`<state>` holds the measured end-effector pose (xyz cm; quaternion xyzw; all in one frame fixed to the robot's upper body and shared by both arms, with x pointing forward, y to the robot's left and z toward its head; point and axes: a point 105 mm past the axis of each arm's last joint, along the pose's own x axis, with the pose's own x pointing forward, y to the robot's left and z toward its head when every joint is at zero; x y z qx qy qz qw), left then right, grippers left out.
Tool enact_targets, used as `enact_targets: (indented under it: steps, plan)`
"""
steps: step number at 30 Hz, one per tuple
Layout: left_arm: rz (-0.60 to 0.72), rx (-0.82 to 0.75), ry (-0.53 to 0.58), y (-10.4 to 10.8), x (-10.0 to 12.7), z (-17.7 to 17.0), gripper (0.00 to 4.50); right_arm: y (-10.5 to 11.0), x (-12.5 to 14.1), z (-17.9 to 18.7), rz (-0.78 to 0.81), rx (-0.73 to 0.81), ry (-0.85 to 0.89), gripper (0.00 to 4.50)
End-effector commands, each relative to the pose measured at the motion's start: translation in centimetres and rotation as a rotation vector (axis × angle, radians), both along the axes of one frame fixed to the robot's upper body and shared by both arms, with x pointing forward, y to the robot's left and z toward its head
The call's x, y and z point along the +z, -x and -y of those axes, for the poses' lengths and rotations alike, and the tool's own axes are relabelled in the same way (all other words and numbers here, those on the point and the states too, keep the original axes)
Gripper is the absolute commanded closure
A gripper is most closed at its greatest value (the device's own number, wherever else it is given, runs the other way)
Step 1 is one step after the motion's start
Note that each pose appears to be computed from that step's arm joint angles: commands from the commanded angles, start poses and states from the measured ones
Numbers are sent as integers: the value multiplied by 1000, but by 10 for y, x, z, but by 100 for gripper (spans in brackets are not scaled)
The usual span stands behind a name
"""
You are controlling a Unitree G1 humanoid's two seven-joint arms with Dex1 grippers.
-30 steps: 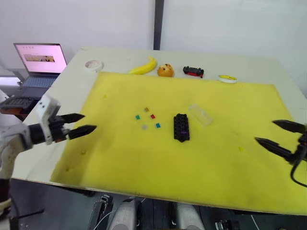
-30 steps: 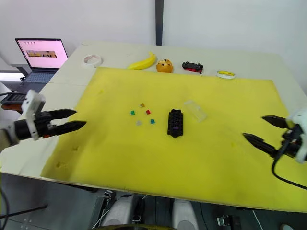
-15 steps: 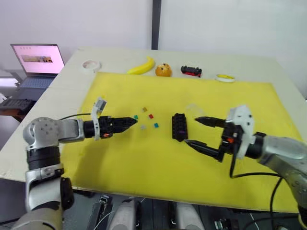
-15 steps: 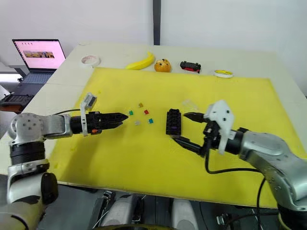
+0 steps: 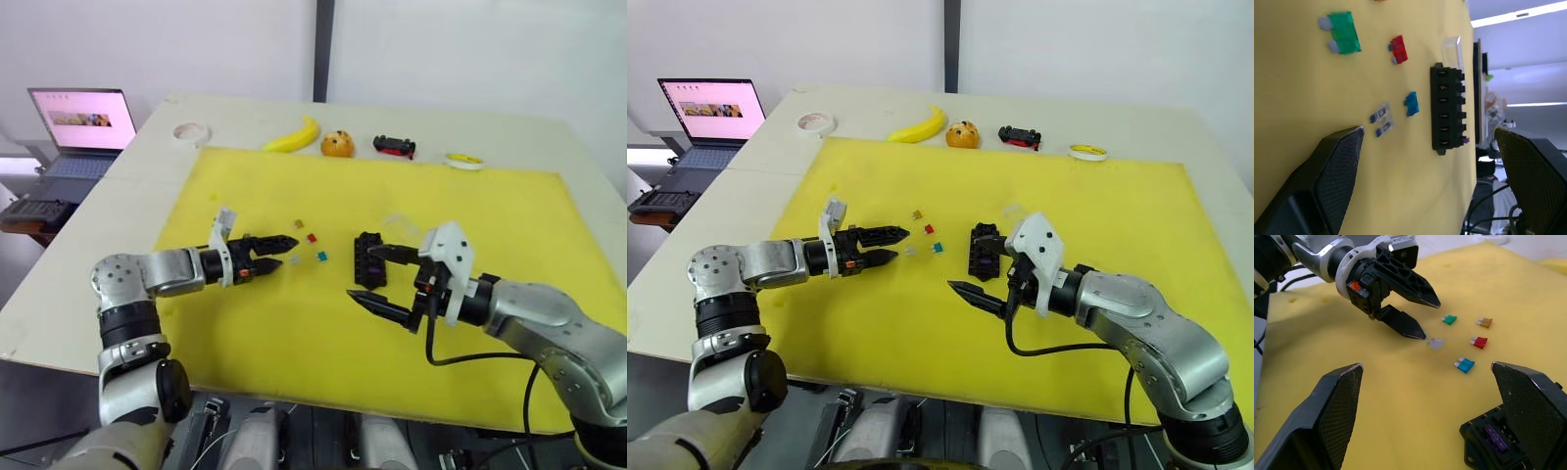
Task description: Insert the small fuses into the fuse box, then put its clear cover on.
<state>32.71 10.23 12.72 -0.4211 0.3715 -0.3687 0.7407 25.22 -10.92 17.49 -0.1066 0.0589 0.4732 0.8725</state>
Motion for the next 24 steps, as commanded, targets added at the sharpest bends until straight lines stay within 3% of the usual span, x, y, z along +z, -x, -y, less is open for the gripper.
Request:
enact_targets:
  steps: [1, 9, 20, 24]
  plan:
    - [-11, -36, 17, 5, -2, 12, 0, -2, 5, -1, 44, -4, -3, 4]
    - [-56, 44, -60, -2, -17, 8, 0, -3, 5, -1, 47, -11, -4, 4]
    - [-34, 90, -41, -5, -8, 1, 0, -5, 4, 2, 57, -18, 16, 4]
    - [-57, 76, -27, -3, -15, 8, 0, -5, 3, 1, 60, -9, 24, 4]
